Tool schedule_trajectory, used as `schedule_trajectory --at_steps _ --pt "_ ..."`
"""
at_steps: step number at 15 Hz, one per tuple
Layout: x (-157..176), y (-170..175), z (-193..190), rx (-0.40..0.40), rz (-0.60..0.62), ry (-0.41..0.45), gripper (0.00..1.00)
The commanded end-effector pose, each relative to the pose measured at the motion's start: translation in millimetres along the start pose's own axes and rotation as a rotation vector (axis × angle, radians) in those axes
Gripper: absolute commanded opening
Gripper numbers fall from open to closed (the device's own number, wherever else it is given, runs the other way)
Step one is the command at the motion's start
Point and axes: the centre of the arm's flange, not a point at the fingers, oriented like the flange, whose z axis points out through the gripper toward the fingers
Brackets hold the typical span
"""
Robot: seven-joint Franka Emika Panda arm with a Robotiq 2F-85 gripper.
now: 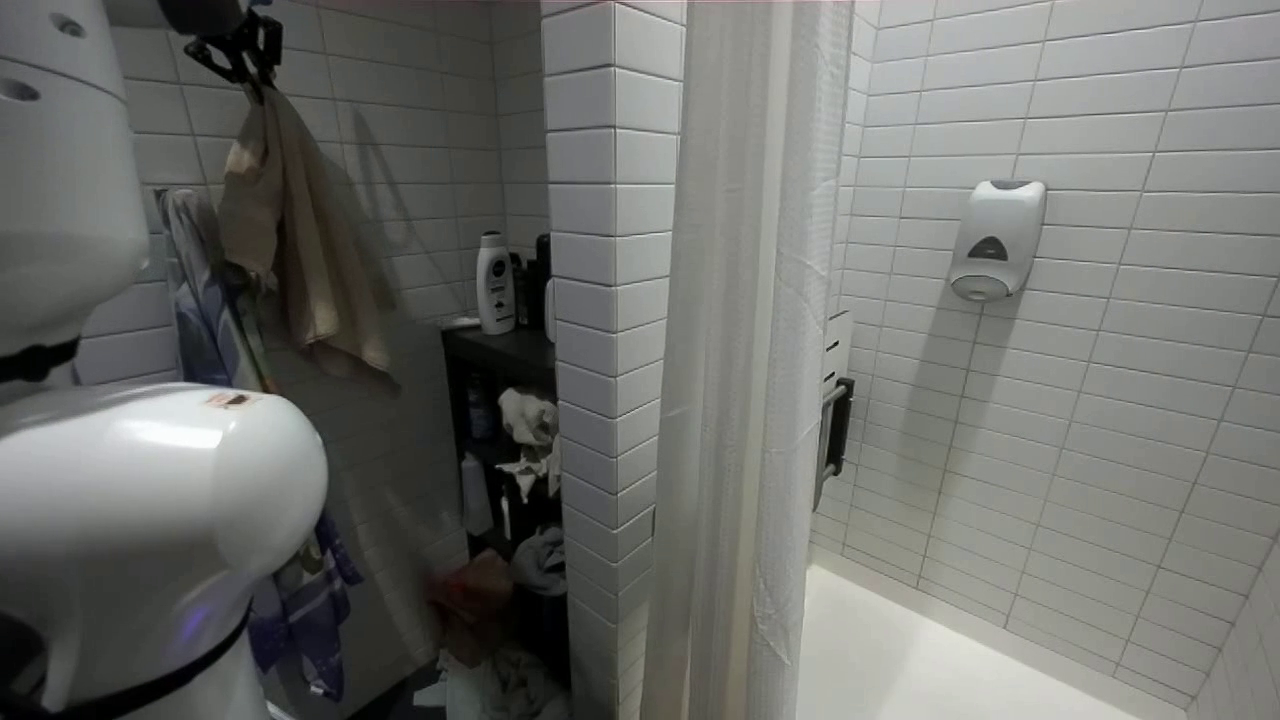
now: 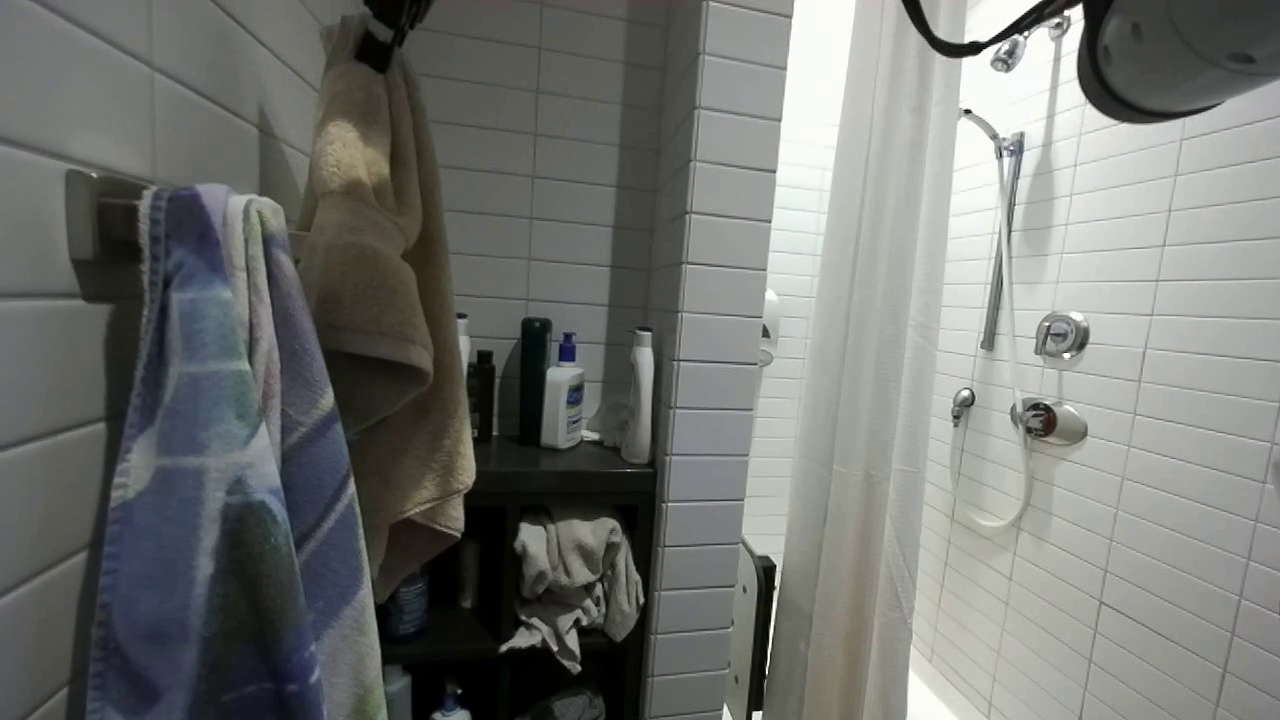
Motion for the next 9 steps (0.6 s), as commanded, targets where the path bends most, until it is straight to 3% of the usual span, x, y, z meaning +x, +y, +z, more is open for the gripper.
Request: schedule_trajectory --at_steps 1,9 --pt "-18 -6 -21 -0.047 0.020 -0.019 0.05" --pt "-48 -11 -23 -0.054 0.109 -0.068 0.05"
